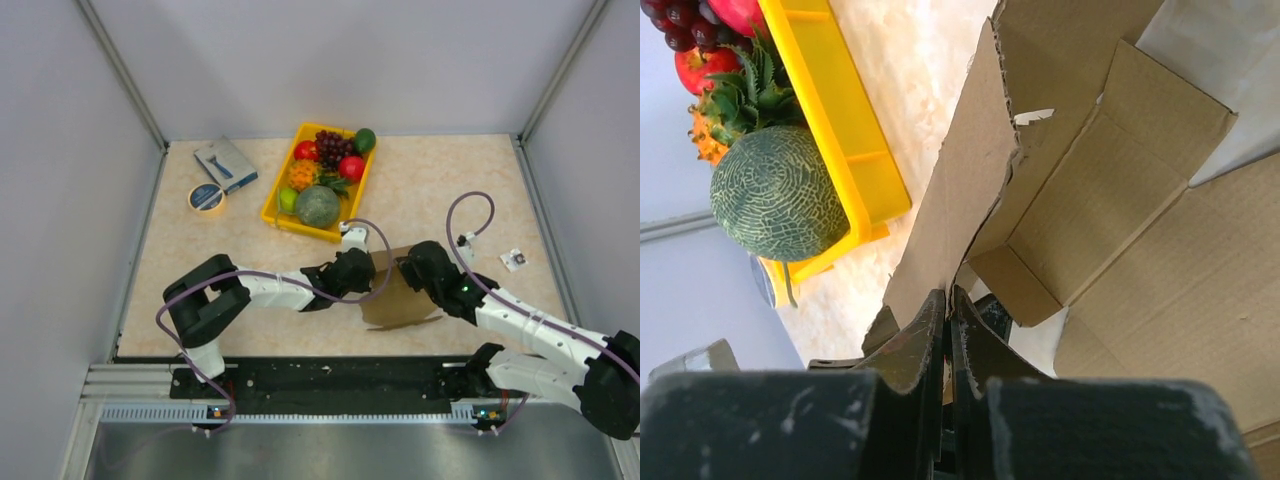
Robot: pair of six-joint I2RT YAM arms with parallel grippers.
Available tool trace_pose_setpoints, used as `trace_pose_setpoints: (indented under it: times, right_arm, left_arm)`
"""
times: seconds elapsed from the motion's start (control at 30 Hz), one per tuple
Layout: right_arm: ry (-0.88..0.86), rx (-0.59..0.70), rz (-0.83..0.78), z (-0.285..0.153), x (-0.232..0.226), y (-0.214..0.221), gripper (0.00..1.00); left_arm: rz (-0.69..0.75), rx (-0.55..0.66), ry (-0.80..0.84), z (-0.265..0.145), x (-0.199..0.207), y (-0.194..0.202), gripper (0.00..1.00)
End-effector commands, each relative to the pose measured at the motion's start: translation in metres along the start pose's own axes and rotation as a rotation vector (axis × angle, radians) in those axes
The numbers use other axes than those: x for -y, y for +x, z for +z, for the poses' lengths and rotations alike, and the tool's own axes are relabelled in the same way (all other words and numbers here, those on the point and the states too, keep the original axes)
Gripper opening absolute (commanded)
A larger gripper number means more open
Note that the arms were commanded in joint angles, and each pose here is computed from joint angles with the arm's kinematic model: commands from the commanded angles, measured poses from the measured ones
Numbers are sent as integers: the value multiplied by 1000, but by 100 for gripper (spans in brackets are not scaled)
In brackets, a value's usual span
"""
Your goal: Fold the paper box
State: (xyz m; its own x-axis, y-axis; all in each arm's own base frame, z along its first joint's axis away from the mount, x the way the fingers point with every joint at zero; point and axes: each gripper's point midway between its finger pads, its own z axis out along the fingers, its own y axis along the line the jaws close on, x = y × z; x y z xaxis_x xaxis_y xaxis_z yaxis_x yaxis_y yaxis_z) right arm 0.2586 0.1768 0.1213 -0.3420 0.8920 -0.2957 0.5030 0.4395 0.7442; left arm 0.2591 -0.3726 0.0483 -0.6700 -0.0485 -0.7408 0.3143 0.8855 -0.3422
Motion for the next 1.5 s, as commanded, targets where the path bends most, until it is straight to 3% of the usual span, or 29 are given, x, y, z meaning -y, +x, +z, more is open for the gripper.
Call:
trace_pose_setpoints:
  times: [0.0, 0.43, 0.77, 1.03, 1.2, 1.23, 1.3, 1.33, 1.47]
  right_arm:
    - [67, 54, -83, 1, 17, -11, 0]
    - [80, 76, -86, 3, 27, -14, 0]
    - [85, 77, -97, 5, 30, -14, 0]
    - [74, 78, -101, 4, 26, -15, 0]
    - [75, 72, -104, 4, 26, -13, 0]
    - [74, 72, -103, 4, 25, -13, 0]
    - [71, 69, -102, 4, 24, -12, 0]
    - [70, 64, -102, 4, 24, -12, 0]
    - [68, 64, -102, 4, 23, -12, 0]
  left_arm:
    - [0, 66, 152, -5, 34, -21, 16]
    - [27, 60, 230, -24, 32, -13, 30]
    - [90, 137, 338, -87, 26, -31, 40]
    - [120, 271, 175, -130, -34, -70, 35]
    - [23, 282, 104, -116, -89, -91, 34]
    - [46, 210, 121, -102, -89, -79, 31]
    - [78, 184, 133, -91, -78, -93, 29]
    - [97, 90, 105, -77, -82, -76, 28]
    - [102, 64, 108, -45, -73, -82, 24]
